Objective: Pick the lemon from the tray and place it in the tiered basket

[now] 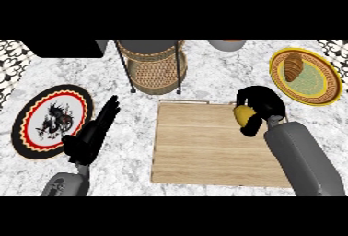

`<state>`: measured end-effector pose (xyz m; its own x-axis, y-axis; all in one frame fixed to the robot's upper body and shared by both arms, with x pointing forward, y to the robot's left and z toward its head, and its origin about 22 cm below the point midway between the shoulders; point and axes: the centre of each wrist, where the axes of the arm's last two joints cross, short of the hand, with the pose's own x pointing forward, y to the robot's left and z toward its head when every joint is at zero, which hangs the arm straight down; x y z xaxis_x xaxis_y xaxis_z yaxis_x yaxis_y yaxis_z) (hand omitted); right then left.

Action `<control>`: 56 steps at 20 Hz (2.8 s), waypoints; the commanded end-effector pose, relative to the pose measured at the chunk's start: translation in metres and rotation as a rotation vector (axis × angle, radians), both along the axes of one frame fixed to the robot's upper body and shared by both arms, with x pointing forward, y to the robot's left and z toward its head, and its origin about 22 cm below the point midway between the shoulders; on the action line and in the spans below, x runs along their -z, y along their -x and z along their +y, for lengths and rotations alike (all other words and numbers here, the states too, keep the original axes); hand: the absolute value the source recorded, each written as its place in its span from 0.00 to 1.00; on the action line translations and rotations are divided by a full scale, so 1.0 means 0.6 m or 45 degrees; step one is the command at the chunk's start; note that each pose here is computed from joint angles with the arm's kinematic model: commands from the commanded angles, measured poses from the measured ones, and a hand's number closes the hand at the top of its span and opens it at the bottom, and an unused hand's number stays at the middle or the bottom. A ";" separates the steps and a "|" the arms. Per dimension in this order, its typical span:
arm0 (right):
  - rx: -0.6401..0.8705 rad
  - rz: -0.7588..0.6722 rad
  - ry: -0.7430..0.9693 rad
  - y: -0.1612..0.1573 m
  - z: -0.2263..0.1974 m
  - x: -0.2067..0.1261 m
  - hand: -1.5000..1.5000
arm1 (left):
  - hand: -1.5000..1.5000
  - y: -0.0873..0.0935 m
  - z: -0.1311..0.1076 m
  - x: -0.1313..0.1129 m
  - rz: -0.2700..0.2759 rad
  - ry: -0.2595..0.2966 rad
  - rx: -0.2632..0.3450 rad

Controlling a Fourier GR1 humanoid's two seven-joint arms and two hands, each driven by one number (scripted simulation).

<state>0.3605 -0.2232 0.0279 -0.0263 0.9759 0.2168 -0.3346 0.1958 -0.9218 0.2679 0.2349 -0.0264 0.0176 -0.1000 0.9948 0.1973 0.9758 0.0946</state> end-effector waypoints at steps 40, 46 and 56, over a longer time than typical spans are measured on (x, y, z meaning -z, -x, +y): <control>0.084 -0.373 -0.659 -0.162 0.274 -0.403 1.00 | 0.50 -0.018 -0.036 -0.020 -0.027 0.005 0.061; 0.072 -0.360 -0.674 -0.167 0.302 -0.355 1.00 | 0.50 -0.031 -0.014 -0.047 -0.038 -0.018 0.087; 0.090 -0.246 -0.864 -0.164 0.332 -0.341 1.00 | 0.50 -0.033 -0.049 -0.040 -0.054 -0.003 0.136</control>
<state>0.4572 -0.0220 0.2446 -0.0858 0.6745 0.7333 -0.1199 0.7236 -0.6797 0.2866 0.2152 -0.0087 -0.0223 -0.1065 0.9941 0.2804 0.9537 0.1085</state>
